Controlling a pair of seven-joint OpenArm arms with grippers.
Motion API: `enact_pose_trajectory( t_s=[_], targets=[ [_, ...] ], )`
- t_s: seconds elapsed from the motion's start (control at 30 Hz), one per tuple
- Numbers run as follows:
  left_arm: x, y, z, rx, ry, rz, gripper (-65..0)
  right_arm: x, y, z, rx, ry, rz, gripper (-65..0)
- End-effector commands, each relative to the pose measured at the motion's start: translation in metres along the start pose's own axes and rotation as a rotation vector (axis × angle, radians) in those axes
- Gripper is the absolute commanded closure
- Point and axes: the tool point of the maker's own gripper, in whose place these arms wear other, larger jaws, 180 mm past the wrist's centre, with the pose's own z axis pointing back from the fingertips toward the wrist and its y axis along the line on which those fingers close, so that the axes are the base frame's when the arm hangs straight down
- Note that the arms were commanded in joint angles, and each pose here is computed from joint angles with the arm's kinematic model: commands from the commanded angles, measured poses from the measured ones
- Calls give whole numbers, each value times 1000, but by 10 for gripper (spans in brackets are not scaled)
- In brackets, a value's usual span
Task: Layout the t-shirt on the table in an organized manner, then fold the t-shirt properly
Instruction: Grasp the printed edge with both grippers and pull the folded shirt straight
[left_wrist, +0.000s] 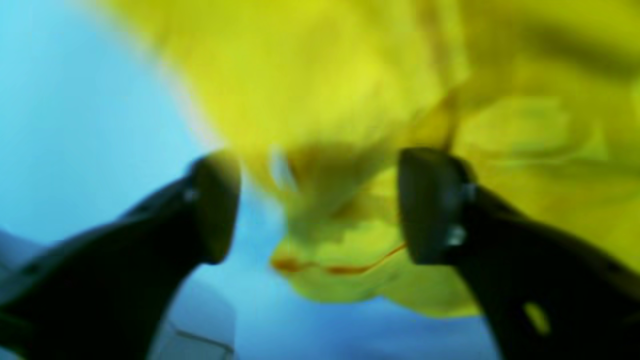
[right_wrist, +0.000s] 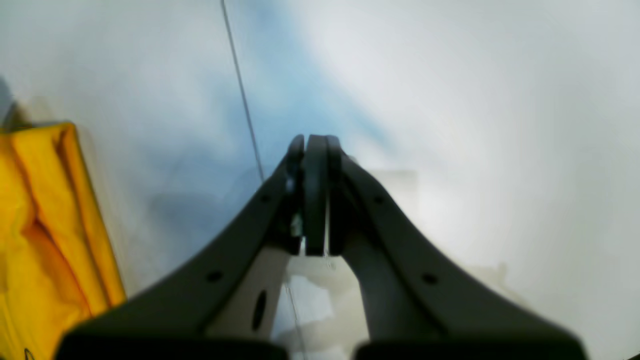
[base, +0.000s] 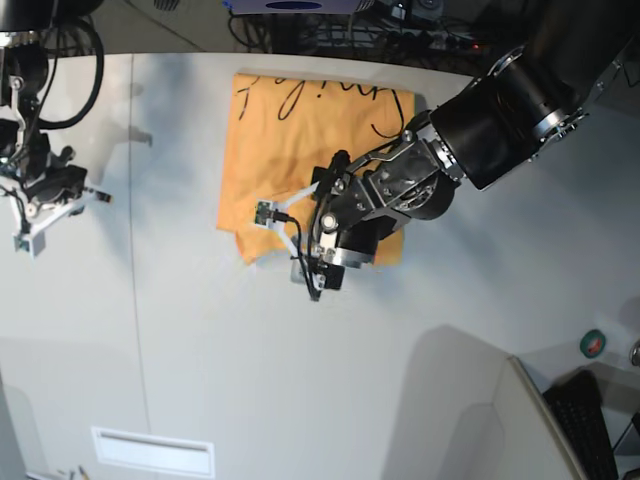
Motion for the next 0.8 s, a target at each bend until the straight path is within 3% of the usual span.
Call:
enact_pose_trajectory(
  t_s=[0.0,0.1,0.17,0.23,0.33,0.37,0.57,0.77],
  targets=[
    [11,32,17,80,-47,17,-518,16,2,5,15,-47,25,0],
    [12,63,42,170,-107,97,-548,10,20,2,71,-36,71,0],
    [-2,77,58,226,-124,155,-497,11,32,4,99,-46,96,0],
    [-19,74,70,260,-141,239,-367,8,45,8,125,-50,126,0],
    [-55,50,74,266,-137,406,-71,9,63,14,161,-66,163,0],
    [-70,37,73,259,-121,460,0,7,68,15,172,-63,174,0],
    [-152,-58,69,189,9,811,0,-14,109,14,257,-23,235,0],
    [-213,-117,90,195,-67,1279,0,-47,170,25,400,25,351,0]
  ],
)
